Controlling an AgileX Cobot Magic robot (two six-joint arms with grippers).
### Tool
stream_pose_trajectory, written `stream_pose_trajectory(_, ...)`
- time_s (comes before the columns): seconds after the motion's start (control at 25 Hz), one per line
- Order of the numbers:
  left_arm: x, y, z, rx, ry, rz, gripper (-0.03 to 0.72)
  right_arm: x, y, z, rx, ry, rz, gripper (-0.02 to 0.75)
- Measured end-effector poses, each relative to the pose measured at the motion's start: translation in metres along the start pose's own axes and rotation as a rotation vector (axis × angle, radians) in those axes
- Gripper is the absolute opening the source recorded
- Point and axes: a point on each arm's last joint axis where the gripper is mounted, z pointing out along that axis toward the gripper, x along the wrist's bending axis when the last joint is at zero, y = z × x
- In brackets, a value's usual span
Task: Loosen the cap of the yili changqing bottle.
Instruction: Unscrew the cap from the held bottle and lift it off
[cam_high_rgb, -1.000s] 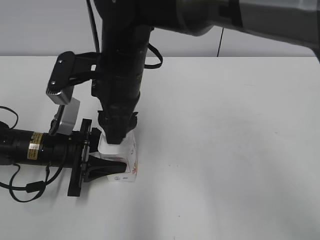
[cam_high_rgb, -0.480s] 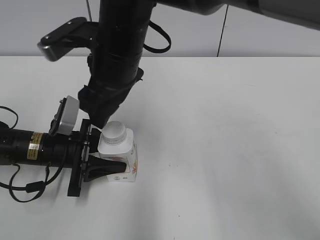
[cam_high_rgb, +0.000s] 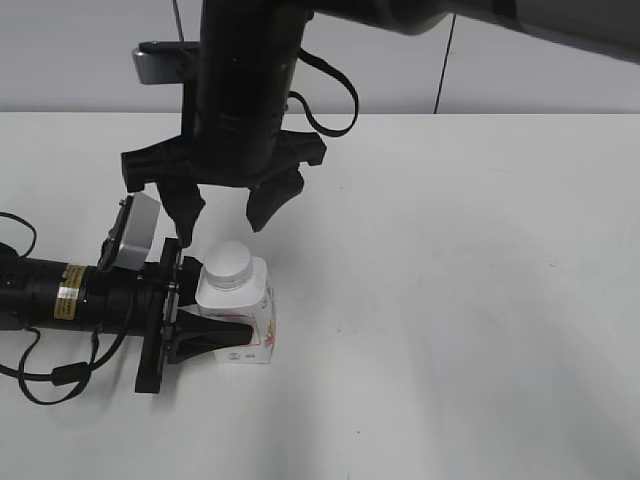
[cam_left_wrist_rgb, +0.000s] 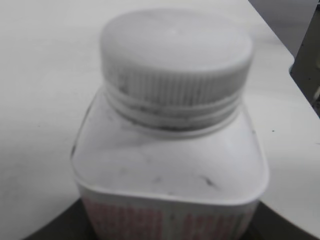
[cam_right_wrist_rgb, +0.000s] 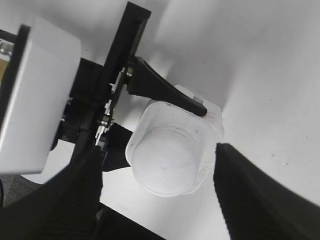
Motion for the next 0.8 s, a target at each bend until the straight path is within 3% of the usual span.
stream_pose_trajectory(0.8,0.000,0.000,0.000,0.000,0.000,0.000,0.337,-0.007,-0.010,0.025,0.086,-0.017,0.028,0.533)
